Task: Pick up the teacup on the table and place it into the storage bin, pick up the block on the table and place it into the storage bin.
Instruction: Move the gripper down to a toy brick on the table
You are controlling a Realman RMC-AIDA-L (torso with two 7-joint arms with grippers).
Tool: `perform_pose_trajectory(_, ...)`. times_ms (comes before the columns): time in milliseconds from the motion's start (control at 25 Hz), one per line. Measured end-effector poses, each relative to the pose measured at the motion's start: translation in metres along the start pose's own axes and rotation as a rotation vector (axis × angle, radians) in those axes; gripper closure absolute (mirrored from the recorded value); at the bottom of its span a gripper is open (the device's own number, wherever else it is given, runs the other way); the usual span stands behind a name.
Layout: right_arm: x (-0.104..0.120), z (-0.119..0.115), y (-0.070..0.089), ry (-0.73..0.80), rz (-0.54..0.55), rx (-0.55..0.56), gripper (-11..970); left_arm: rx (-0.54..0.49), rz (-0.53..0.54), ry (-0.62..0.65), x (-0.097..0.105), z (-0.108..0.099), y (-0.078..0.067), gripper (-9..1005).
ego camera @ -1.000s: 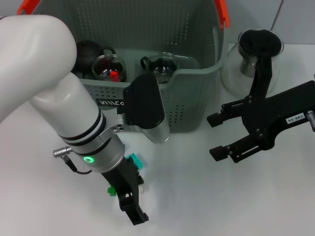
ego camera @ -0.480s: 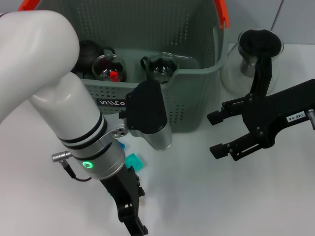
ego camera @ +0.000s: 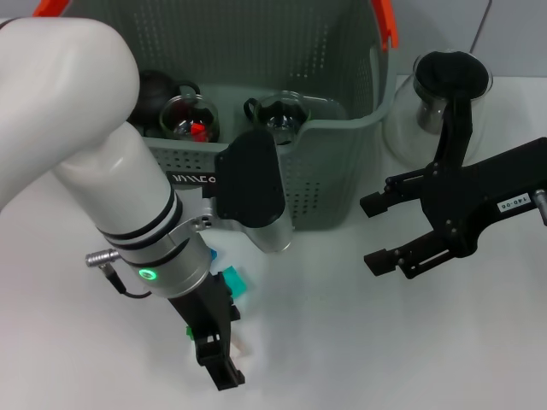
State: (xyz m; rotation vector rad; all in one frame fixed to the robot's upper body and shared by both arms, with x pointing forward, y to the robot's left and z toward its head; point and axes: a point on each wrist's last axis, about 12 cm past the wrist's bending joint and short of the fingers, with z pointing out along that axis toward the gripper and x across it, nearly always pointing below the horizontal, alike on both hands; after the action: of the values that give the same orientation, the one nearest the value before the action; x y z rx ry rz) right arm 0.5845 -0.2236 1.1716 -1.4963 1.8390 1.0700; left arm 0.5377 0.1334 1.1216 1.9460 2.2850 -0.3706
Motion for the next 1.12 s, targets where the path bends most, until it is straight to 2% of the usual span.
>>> perform_pose_trajectory(120,-0.0007,-0.0001,0.0000,-0.006,-0.002,0.000,47,0.000,0.020,0.015,0.0010,-0.0008,0.0004,97)
perform_pose_trajectory(320,-0.0008,-0.0006,0.0001,-0.013,0.001,0.001,46,0.023,0.071,0.026,-0.0010,-0.0017,-0.0024,181)
perform_pose_trajectory(760,-0.0006,-0.0024,0.0001,-0.025,-0.001,0.005,45,0.024,0.118,0.032,-0.0075,0.0001,-0.0017,187)
perform_pose_trajectory(1120,-0.0002,-0.0030,0.0000,-0.029,-0.005,0.008,47,0.019,0.183,0.027,-0.0087,0.0010,0.0005,241)
